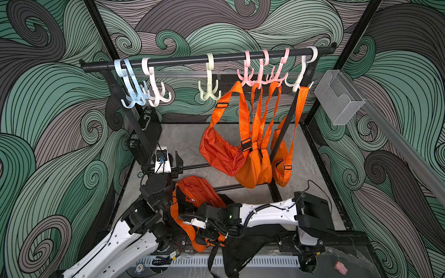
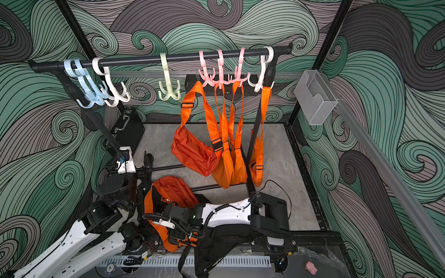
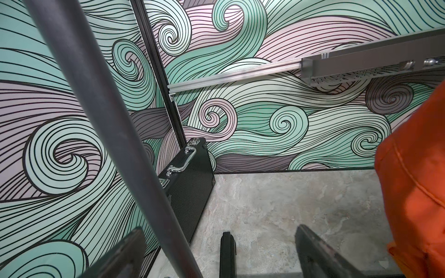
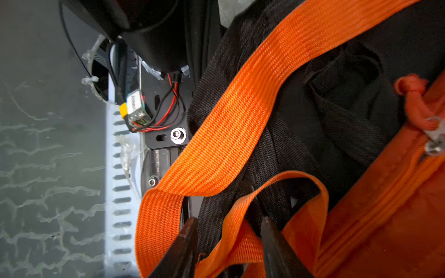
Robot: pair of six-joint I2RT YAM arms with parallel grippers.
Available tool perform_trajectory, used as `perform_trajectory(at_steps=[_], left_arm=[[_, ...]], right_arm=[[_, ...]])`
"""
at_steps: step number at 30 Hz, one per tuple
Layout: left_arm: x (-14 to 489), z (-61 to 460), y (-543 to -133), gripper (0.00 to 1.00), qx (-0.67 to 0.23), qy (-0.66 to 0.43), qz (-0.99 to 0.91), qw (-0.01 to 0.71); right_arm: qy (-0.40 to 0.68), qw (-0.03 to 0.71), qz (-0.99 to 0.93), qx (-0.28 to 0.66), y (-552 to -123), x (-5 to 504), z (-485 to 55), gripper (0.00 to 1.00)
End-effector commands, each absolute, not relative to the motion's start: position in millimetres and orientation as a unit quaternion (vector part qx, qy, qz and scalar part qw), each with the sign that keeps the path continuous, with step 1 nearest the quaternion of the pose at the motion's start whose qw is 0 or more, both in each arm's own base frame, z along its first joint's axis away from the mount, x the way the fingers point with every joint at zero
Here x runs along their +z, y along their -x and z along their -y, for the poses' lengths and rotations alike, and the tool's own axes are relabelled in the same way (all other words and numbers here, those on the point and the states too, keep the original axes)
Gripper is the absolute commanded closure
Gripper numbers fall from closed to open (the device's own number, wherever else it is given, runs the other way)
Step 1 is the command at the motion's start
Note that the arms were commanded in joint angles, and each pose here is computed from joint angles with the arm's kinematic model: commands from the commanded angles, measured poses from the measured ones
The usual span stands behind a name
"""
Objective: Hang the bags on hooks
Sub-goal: Pick up the bag from the bag.
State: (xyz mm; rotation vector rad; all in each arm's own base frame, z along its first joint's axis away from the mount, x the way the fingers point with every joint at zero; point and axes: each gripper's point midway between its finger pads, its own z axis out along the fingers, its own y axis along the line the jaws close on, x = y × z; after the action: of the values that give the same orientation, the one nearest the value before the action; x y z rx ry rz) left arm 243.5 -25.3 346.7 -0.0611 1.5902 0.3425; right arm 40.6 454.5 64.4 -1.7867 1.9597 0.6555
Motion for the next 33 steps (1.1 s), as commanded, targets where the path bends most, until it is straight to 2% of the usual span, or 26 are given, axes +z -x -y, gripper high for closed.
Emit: perform_trajectory(at_steps=[1, 4, 7, 13, 21, 28, 33], left_arm=[[353.4, 19.1, -241.2, 0.02, 0.151, 0.048, -0.701, 0.696], [353.2, 19.0, -241.4, 0.02, 0.150, 0.049, -0.701, 0.696], [352.5, 21.1, -242.3, 0.02, 0.147, 0.044, -0.701, 0.696], [355.9, 33.2, -240.6, 0.02, 0.116, 0.005, -0.698, 0.706], [390.4, 86.0, -207.5, 0.05, -0.039, -0.160, -0.677, 0.718], [408.3, 151.6, -167.7, 0.05, -0.210, -0.303, -0.664, 0.651], [389.4, 188.6, -154.3, 0.07, -0.299, -0.351, -0.673, 0.579]], right_arm=[[0.640, 0.206, -0.704, 0.229, -44.5, 58.8, -461.9, 0.65], [0.628, 0.230, -0.711, 0.218, -54.7, 67.1, -460.6, 0.89], [0.607, 0.271, -0.713, 0.223, -71.5, 97.7, -454.0, 0.99], [0.564, 0.375, -0.691, 0.253, -104.7, 208.3, -430.3, 1.00], [0.490, 0.499, -0.648, 0.301, -132.3, 349.2, -390.5, 1.00], [0.445, 0.583, -0.619, 0.282, -148.8, 430.6, -373.0, 1.00], [0.413, 0.624, -0.609, 0.262, -160.9, 466.4, -365.5, 1.00]])
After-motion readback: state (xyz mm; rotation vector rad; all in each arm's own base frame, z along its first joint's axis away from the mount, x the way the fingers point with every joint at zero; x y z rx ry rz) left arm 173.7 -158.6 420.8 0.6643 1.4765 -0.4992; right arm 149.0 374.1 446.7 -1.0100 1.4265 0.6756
